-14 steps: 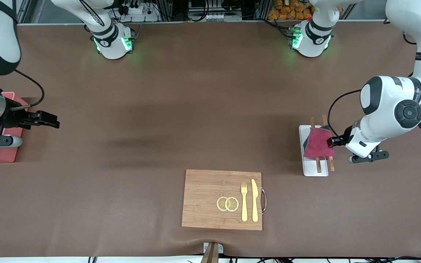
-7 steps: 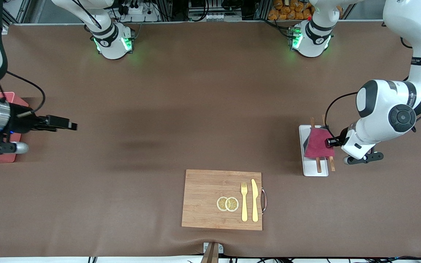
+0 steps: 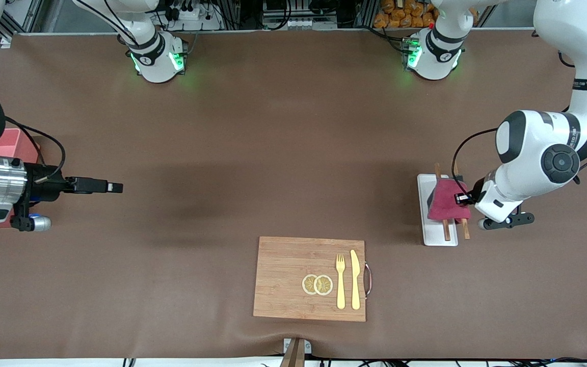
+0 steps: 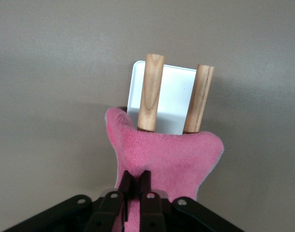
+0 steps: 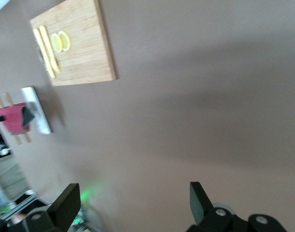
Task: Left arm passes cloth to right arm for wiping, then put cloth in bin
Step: 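Close the left gripper on the pink cloth while the right gripper extends, then lift the pink cloth off the tray and carry it toward the right gripper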
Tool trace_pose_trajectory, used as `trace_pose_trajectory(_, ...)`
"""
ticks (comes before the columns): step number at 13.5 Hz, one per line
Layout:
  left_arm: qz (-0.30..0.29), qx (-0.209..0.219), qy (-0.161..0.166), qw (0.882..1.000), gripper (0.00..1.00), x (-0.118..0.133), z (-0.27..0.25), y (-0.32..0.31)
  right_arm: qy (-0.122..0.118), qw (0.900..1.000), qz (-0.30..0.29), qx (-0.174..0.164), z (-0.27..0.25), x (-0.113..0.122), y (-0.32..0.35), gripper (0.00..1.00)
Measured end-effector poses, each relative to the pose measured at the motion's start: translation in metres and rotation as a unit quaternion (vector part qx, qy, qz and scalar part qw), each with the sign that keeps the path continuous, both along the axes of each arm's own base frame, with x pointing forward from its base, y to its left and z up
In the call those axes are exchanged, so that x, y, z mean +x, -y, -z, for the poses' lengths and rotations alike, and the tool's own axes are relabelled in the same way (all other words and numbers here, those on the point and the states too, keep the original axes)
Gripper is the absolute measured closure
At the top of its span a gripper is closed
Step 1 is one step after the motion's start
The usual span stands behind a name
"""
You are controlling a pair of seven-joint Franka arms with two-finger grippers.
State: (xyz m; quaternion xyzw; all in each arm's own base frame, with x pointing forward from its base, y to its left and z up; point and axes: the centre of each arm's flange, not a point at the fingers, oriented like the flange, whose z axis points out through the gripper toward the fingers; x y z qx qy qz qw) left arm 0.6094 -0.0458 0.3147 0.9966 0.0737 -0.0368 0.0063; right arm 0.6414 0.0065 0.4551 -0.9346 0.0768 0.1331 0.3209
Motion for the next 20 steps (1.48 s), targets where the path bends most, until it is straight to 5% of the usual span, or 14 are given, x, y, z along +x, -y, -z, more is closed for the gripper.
trace_pose_trajectory(2,0.003,0.0,0.0,1.0,0.96,0.0,0.0,0.003,-0.03,0.998,0.012,0.06,0.018,0.001,0.007,0.0)
trace_pose_trajectory(9,0.015,-0.007,0.025,1.0,0.96,0.003,-0.029,0.037,-0.027,0.98,-0.043,0.192,0.102,-0.005,0.063,0.0)
trace_pose_trajectory(15,-0.014,-0.053,0.079,0.995,0.96,-0.019,-0.142,0.207,-0.018,0.973,-0.066,0.22,0.106,-0.002,0.039,0.0)
trace_pose_trajectory(18,-0.01,-0.105,0.07,0.992,0.96,-0.041,-0.159,0.297,-0.012,0.973,-0.069,0.22,0.106,0.001,0.025,0.0)
trace_pose_trajectory(20,-0.037,-0.147,0.061,0.987,0.96,-0.05,-0.162,0.361,0.016,0.974,-0.045,0.221,0.104,0.012,0.022,0.0)
